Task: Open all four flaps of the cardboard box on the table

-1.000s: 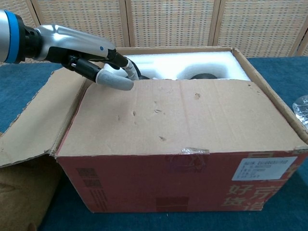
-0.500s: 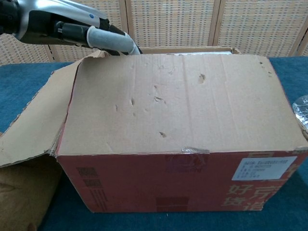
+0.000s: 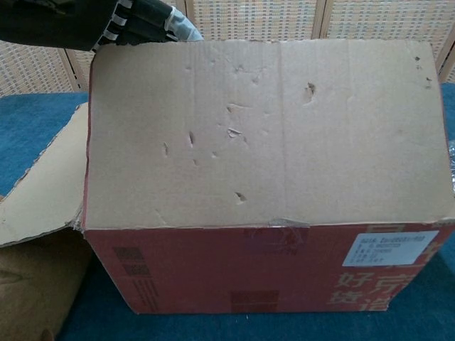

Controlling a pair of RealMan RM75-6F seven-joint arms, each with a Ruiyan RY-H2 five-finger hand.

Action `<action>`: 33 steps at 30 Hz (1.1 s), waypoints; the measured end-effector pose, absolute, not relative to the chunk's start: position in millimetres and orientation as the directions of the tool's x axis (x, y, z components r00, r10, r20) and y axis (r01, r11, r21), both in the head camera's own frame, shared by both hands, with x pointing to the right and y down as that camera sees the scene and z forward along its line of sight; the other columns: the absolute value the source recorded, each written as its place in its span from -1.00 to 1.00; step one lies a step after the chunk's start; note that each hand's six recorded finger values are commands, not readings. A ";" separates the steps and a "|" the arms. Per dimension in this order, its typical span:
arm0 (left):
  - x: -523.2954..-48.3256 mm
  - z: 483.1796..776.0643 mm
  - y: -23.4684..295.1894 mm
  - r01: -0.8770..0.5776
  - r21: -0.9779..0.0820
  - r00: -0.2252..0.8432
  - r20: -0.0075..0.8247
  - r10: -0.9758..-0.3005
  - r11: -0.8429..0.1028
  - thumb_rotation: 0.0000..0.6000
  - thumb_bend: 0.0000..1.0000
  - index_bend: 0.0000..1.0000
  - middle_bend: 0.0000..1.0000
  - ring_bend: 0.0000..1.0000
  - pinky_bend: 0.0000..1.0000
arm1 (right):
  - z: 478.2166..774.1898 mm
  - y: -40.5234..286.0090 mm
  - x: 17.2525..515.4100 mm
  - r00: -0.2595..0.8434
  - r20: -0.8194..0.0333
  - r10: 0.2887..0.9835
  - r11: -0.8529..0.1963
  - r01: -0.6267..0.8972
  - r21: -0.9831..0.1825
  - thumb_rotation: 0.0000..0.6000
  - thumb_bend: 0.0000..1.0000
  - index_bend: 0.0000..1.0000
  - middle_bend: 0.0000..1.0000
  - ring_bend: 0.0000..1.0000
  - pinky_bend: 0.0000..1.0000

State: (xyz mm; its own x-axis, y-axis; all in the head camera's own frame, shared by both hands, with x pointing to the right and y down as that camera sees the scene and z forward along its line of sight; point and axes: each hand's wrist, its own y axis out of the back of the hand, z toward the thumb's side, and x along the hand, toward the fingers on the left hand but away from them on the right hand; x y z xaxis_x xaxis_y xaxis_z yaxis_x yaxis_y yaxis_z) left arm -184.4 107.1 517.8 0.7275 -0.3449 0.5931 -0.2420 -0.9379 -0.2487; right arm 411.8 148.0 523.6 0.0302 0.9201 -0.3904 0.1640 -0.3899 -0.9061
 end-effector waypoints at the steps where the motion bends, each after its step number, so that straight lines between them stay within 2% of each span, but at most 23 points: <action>1: -184.7 516.2 108.2 -0.246 -0.235 0.732 0.591 -0.339 -0.940 -0.47 -0.50 -0.48 -0.82 -1.00 -1.00 | 523.6 148.0 411.8 0.030 -0.391 0.920 -0.390 0.163 -0.906 1.00 -0.74 -0.75 -0.86 -1.00 -0.91; 7: -186.2 503.5 112.4 -0.269 -0.159 0.773 0.553 -0.312 -0.950 -0.48 -0.50 -0.49 -0.81 -1.00 -1.00 | 522.4 147.7 410.6 0.030 -0.389 0.921 -0.389 0.158 -0.908 1.00 -0.74 -0.75 -0.86 -1.00 -0.91; 12: -189.3 489.3 114.1 -0.262 -0.086 0.833 0.483 -0.271 -0.961 -0.50 -0.50 -0.48 -0.82 -1.00 -1.00 | 521.5 147.0 409.4 0.031 -0.389 0.921 -0.388 0.155 -0.908 1.00 -0.74 -0.75 -0.86 -1.00 -0.91; 14: -190.8 483.8 115.7 -0.244 -0.052 0.858 0.455 -0.241 -0.968 -0.50 -0.50 -0.48 -0.82 -1.00 -1.00 | 521.3 146.9 409.1 0.031 -0.388 0.921 -0.388 0.155 -0.908 1.00 -0.74 -0.75 -0.86 -1.00 -0.91; 17: -194.8 473.9 122.7 -0.170 0.007 0.901 0.406 -0.153 -0.985 -0.50 -0.50 -0.48 -0.82 -1.00 -1.00 | 520.5 146.8 408.3 0.032 -0.386 0.922 -0.387 0.155 -0.909 1.00 -0.74 -0.75 -0.86 -1.00 -0.91; 23: -208.9 465.8 135.1 -0.040 0.045 0.923 0.384 -0.019 -0.998 -0.50 -0.50 -0.48 -0.81 -1.00 -1.00 | 520.0 147.2 407.9 0.032 -0.387 0.922 -0.387 0.154 -0.909 1.00 -0.74 -0.75 -0.86 -1.00 -0.91; 29: -207.9 464.1 147.4 0.031 0.070 0.921 0.385 0.056 -0.997 -0.51 -0.50 -0.49 -0.81 -1.00 -1.00 | 520.3 147.8 408.6 0.030 -0.388 0.921 -0.388 0.155 -0.909 1.00 -0.74 -0.75 -0.86 -1.00 -0.91; 33: -205.8 461.5 152.9 0.053 0.086 0.925 0.370 0.081 -0.995 -0.51 -0.50 -0.48 -0.82 -1.00 -1.00 | 520.5 148.2 409.4 0.028 -0.389 0.921 -0.389 0.155 -0.908 1.00 -0.74 -0.75 -0.86 -1.00 -0.91</action>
